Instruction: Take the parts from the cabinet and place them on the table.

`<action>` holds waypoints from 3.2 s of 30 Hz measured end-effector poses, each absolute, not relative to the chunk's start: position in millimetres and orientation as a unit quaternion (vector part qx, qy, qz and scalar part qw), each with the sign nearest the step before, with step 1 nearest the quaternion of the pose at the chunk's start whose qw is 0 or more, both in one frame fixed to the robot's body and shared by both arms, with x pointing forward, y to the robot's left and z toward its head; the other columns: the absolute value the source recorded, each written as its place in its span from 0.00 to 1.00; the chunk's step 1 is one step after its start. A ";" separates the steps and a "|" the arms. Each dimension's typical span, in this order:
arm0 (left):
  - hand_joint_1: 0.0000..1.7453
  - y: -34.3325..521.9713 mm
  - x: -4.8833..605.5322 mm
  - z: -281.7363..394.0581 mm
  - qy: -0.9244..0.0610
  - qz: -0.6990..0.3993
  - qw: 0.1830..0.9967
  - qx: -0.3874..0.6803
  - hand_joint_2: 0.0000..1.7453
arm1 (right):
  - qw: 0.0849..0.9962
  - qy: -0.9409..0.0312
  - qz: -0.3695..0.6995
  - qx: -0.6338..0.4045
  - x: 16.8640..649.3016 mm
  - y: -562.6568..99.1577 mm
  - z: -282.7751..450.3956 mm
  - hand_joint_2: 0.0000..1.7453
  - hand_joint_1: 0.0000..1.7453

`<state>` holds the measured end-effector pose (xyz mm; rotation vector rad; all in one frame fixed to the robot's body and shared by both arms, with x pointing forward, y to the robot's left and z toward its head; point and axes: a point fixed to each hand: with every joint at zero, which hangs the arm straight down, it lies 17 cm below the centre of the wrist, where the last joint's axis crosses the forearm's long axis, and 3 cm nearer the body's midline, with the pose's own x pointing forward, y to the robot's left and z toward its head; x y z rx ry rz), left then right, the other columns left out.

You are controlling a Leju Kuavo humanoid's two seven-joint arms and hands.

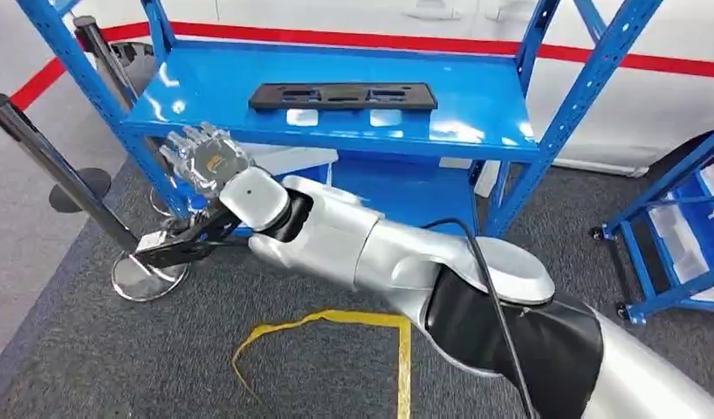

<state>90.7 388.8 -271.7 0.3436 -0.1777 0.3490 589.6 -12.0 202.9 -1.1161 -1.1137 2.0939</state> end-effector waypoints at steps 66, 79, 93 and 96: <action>0.00 400.0 87.4 -270.6 -0.074 0.168 0.966 0.180 0.00 | 0.406 -0.347 0.735 -0.418 621.7 -162.8 161.8 0.00 0.00; 0.00 399.3 87.5 -270.7 -0.077 0.162 0.968 0.178 0.00 | 0.417 -0.344 0.729 -0.420 622.6 -177.9 155.8 0.00 0.00; 0.00 399.2 85.5 -271.0 -0.072 0.166 0.967 0.178 0.00 | 0.438 -0.330 0.730 -0.409 617.5 -195.8 139.6 1.00 0.00; 0.00 399.2 87.5 -270.8 -0.073 0.167 0.967 0.177 0.00 | 0.439 -0.329 0.727 -0.413 618.2 -198.8 139.3 1.00 0.00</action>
